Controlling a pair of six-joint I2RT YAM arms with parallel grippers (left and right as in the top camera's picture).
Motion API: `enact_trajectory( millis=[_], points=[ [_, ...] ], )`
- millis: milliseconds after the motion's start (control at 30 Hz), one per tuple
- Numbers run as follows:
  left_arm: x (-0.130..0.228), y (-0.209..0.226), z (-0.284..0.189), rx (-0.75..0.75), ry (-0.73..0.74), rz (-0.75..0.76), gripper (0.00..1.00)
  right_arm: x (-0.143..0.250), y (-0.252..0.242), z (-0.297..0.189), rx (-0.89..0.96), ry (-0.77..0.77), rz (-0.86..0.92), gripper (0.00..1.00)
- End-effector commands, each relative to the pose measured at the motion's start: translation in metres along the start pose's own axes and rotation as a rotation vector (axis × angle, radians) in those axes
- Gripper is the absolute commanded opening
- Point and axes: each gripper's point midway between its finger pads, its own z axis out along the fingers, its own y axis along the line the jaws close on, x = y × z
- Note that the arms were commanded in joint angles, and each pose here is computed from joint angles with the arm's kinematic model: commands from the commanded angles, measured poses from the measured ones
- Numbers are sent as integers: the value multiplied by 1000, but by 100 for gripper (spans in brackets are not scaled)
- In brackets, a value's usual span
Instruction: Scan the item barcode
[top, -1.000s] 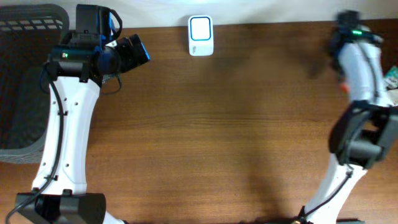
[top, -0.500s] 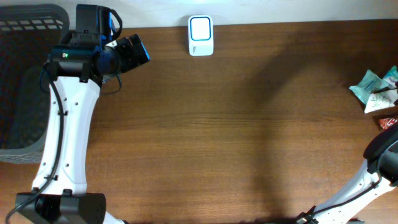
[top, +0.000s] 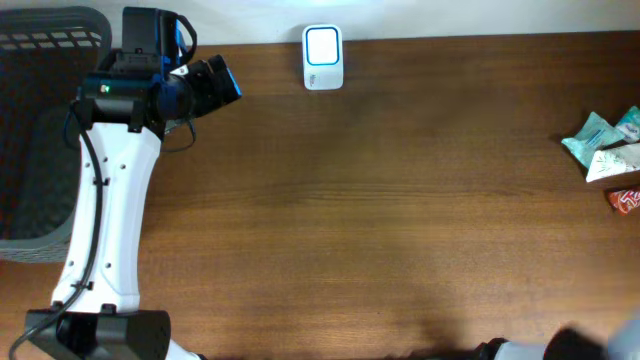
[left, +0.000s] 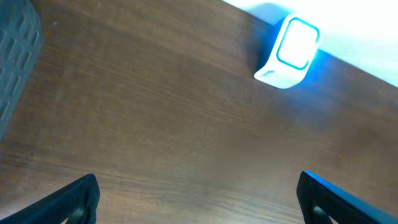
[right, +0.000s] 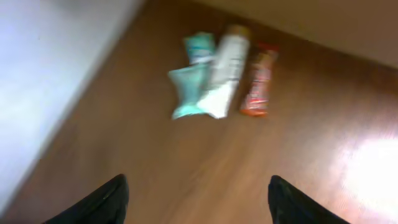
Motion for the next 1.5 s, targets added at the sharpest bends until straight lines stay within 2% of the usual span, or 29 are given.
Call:
enact_trajectory(
  millis=[0,33,67,100,167,233,467,567,833,967,1100,1300,1467],
  points=[
    [-3,1,-4,-1,-12,17,99,51,41,-63,-175,24,-204,76],
    [-3,1,-4,0,-12,17,99,79,55,-80,-232,73,-291,77],
    [-3,1,-4,-1,-12,17,99,94,61,-86,-254,107,-339,85],
    [-3,1,-4,-1,-12,17,99,108,64,-90,-264,142,-380,100],
    [-3,1,-4,-1,-12,17,99,155,63,-97,-249,293,-527,99],
    [-3,1,-4,-1,-12,17,99,171,71,-97,-255,330,-597,99],
    [-3,1,-4,-1,-12,17,99,174,76,-80,-190,347,-630,99],
    [-3,1,-4,0,-12,17,99,176,77,-81,-217,348,-725,99],
    [-3,1,-4,-1,-12,17,99,180,74,-77,-216,350,-787,99],
    [-3,1,-4,0,-12,17,99,185,81,-71,-307,279,-808,99],
    [-3,1,-4,-1,-12,17,99,213,94,-60,-527,176,-908,99],
    [-3,1,-4,-1,-12,17,99,252,75,-25,-709,-89,-819,99],
    [-3,1,-4,0,-12,17,99,271,48,-15,-857,-388,-699,99]
  ],
)
